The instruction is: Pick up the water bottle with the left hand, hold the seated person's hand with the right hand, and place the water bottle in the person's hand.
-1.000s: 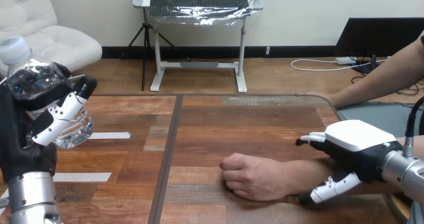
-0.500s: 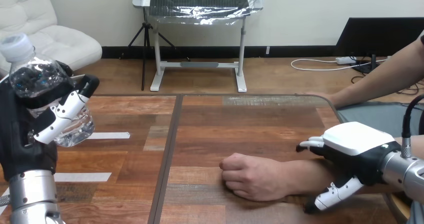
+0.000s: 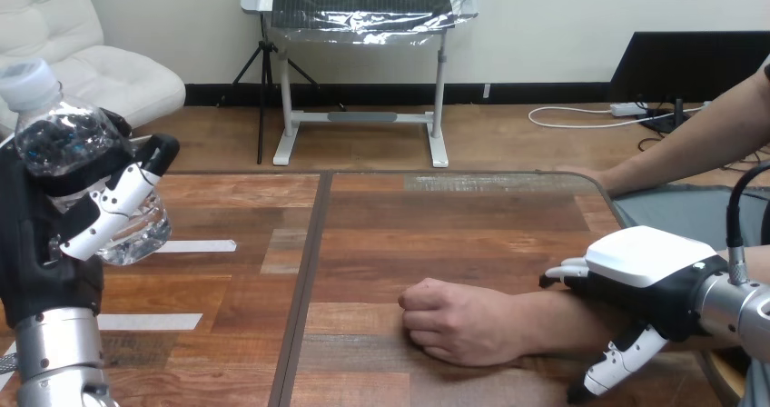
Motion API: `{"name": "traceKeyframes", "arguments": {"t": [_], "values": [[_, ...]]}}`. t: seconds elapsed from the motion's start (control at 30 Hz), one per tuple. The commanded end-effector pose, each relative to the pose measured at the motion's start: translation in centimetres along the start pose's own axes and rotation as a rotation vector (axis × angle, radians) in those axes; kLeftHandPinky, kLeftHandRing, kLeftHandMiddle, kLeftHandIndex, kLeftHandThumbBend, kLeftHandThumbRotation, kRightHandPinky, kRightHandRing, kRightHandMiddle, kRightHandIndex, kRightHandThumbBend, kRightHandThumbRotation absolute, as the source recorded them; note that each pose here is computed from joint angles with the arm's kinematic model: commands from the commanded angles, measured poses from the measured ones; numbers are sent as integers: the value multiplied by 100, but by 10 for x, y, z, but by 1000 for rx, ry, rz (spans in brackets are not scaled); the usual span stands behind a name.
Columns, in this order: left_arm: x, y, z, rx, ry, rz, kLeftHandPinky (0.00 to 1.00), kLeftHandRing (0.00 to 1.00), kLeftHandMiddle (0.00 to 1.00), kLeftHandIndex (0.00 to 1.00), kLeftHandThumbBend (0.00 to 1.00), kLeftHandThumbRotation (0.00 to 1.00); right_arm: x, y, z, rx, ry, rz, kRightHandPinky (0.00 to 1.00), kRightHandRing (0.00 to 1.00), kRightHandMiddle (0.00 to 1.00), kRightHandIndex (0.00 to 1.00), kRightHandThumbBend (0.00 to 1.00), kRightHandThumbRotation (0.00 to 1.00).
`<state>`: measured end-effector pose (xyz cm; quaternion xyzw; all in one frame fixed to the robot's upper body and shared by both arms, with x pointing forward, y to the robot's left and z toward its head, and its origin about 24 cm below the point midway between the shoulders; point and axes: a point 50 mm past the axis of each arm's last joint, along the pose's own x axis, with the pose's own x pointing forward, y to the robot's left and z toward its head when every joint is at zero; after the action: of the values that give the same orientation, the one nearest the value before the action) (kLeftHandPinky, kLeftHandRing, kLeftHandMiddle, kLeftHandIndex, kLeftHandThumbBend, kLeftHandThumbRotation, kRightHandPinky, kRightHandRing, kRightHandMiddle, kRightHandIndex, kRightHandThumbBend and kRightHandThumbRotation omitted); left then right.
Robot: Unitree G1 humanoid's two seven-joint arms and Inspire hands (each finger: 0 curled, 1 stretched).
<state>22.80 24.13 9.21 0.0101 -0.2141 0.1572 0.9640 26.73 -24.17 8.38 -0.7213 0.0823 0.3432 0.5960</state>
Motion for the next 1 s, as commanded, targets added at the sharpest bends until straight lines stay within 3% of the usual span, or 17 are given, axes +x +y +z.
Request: {"name": "traceKeyframes", "arguments": {"t": [0.0,0.43,0.97], "values": [[19,-12,29,-36,-153,-42,20,26,32,38,50,0,-1,13,3,-1,-20,96,99,94,95,93,100,65],[18,-13,29,-32,-147,-35,21,26,32,38,50,0,-4,-3,2,-68,-13,133,99,95,95,94,100,60],[16,-14,27,-12,-149,-39,21,26,32,38,50,0,-1,-6,0,-136,-9,169,96,93,94,93,100,60]]}}
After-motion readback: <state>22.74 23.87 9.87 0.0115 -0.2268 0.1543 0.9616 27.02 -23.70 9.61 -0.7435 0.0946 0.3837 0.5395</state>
